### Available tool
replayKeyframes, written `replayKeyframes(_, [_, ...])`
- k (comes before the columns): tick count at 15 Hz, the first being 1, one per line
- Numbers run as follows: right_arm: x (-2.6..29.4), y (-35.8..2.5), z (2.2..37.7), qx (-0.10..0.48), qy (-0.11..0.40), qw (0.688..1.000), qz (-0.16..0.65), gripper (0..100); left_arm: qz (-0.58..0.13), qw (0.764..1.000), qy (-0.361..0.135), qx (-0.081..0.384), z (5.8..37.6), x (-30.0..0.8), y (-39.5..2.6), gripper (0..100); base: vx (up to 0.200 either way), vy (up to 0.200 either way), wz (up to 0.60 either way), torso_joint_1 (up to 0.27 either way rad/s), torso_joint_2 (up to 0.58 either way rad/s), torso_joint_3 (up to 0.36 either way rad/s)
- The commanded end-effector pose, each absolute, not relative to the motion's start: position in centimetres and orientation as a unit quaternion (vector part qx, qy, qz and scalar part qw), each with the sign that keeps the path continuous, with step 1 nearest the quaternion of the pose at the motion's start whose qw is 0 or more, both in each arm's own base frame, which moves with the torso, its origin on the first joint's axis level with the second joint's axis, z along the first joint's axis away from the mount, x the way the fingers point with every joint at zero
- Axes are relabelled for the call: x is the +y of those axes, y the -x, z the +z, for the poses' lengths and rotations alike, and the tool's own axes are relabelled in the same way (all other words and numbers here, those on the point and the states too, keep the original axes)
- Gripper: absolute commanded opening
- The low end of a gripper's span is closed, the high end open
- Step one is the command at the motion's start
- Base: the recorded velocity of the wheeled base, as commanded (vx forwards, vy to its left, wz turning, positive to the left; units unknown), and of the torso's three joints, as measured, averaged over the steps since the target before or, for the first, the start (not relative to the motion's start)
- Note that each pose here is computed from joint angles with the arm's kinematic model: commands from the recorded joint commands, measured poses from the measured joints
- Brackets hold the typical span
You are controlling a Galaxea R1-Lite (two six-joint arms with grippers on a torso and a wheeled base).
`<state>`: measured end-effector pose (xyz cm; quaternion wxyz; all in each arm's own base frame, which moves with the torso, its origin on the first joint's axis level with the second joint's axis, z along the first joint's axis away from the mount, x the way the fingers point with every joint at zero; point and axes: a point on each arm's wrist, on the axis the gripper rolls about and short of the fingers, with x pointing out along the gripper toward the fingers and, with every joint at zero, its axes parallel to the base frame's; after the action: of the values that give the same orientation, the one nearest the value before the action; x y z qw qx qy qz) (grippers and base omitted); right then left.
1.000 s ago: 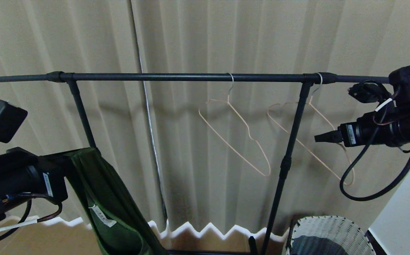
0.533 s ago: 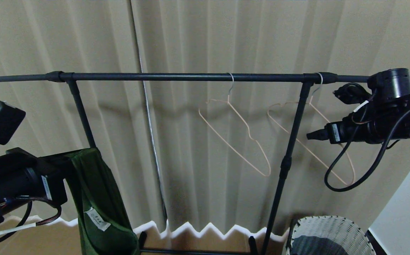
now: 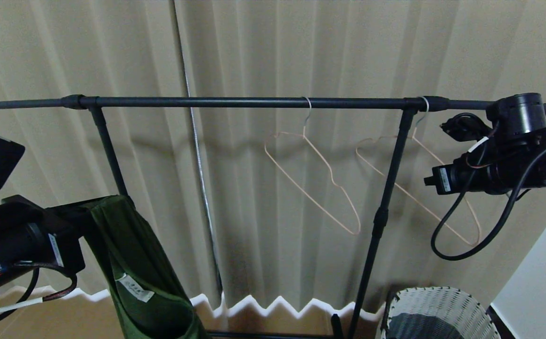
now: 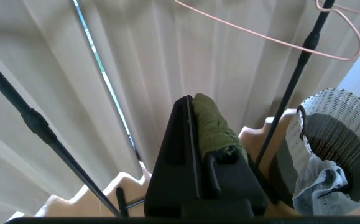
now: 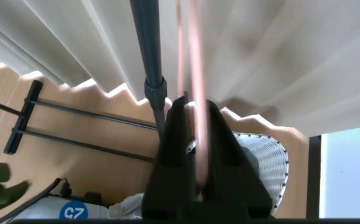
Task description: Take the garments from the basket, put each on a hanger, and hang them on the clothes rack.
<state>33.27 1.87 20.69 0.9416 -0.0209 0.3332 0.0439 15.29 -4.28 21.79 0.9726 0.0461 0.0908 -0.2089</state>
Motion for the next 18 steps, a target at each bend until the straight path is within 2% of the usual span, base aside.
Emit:
replayKeyframes(1, [1.9,-32.6,21.5,0.324,0.021,0.945,0.044,0,-0.208,0.973,-0.046,0.089,21.9,-4.3,-15.3,0,0.000,0.000,0.00,0.000,0.00,0.000])
replayKeyframes(9, [1.5,-29.1,24.2,0.282,0.023,0.959,0.027,0,-0.202,0.974,-0.056,0.092,21.5,-4.0,-15.2,0,0.000,0.000,0.00,0.000,0.00,0.000])
replayKeyframes(13, [1.3,-25.1,25.5,0.257,0.024,0.966,0.026,0,-0.203,0.972,-0.080,0.084,21.2,-3.8,-14.4,0,0.000,0.000,0.00,0.000,0.00,0.000])
replayKeyframes(17, [0.8,-21.7,25.2,0.254,0.025,0.967,0.019,0,-0.201,0.973,-0.080,0.081,21.3,-3.8,-14.2,0,0.000,0.000,0.00,0.000,0.00,0.000])
replayKeyframes(18, [0.7,-21.4,25.1,0.254,0.025,0.967,0.018,0,-0.201,0.973,-0.080,0.079,21.4,-3.8,-14.2,0,-0.200,0.000,0.00,-0.007,0.00,0.002])
